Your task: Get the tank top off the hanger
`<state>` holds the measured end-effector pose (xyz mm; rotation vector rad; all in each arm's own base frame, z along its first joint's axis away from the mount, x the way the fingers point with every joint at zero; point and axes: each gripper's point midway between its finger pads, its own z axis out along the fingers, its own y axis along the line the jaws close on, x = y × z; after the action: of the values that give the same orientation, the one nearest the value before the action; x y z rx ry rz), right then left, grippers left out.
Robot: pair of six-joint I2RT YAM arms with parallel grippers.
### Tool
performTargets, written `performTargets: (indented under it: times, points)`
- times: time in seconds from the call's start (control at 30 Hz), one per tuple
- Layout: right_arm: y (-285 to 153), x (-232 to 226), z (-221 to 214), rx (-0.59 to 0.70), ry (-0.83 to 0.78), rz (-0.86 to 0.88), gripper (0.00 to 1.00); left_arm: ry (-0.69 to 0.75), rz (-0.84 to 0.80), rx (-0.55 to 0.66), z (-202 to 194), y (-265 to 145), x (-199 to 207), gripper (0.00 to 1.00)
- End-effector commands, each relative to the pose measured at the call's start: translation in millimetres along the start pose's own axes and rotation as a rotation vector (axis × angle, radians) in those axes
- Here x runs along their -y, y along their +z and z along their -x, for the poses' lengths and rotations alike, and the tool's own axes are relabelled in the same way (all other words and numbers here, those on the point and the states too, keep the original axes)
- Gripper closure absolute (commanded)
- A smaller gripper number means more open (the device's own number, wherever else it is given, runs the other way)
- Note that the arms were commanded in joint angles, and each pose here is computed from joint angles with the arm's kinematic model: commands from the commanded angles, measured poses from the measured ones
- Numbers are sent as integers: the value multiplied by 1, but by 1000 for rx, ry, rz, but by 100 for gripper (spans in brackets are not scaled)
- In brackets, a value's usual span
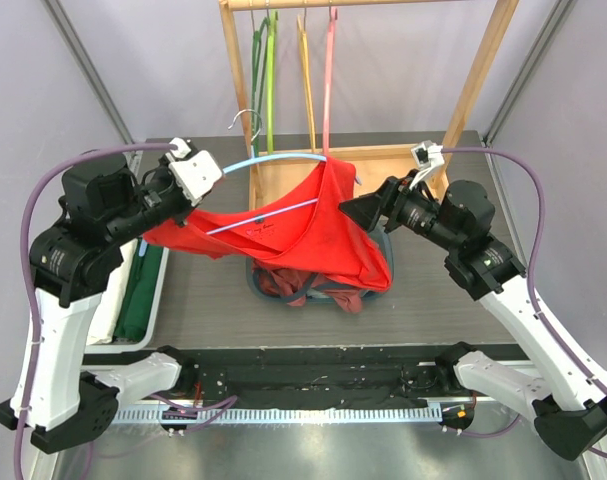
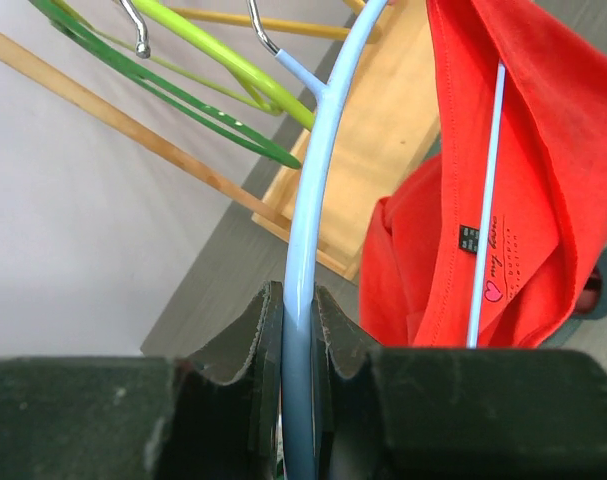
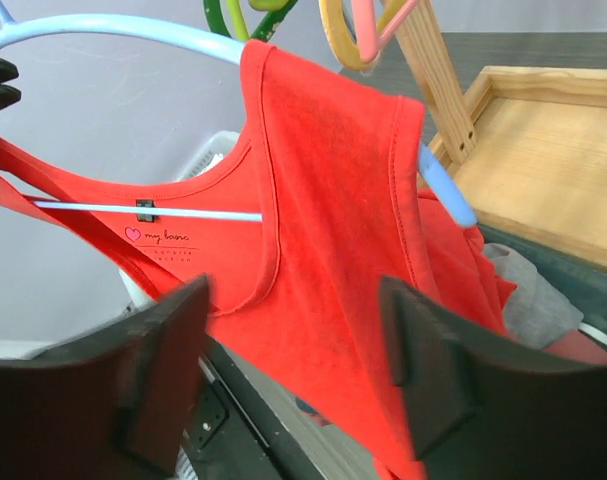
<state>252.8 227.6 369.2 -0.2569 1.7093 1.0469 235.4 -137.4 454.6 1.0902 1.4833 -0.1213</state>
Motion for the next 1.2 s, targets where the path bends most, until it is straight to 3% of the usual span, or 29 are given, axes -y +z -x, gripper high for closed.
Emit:
performTargets:
  times: [0.0,0.2,0.5,0.7,0.73,0.9,1.17]
  points:
    - [-3,-16,27,100,-27,48,20,76,129,163,40,-17,-25,100]
    - [7,-10,33,125,-75,23,20,65,81,174,40,-11,-14,100]
    - [30,-10,38,107,-93,21,42,48,48,172,37,-5,-7,100]
    - [39,-15,34,90,-90,38,73,34,25,176,37,-2,-3,100]
    - [40,-15,34,88,-89,39,81,33,25,179,38,-2,-3,100]
    - [42,-25,38,85,-94,62,99,31,12,171,34,2,0,100]
    - [18,-29,59,138,-180,9,99,52,29,149,26,0,0,100]
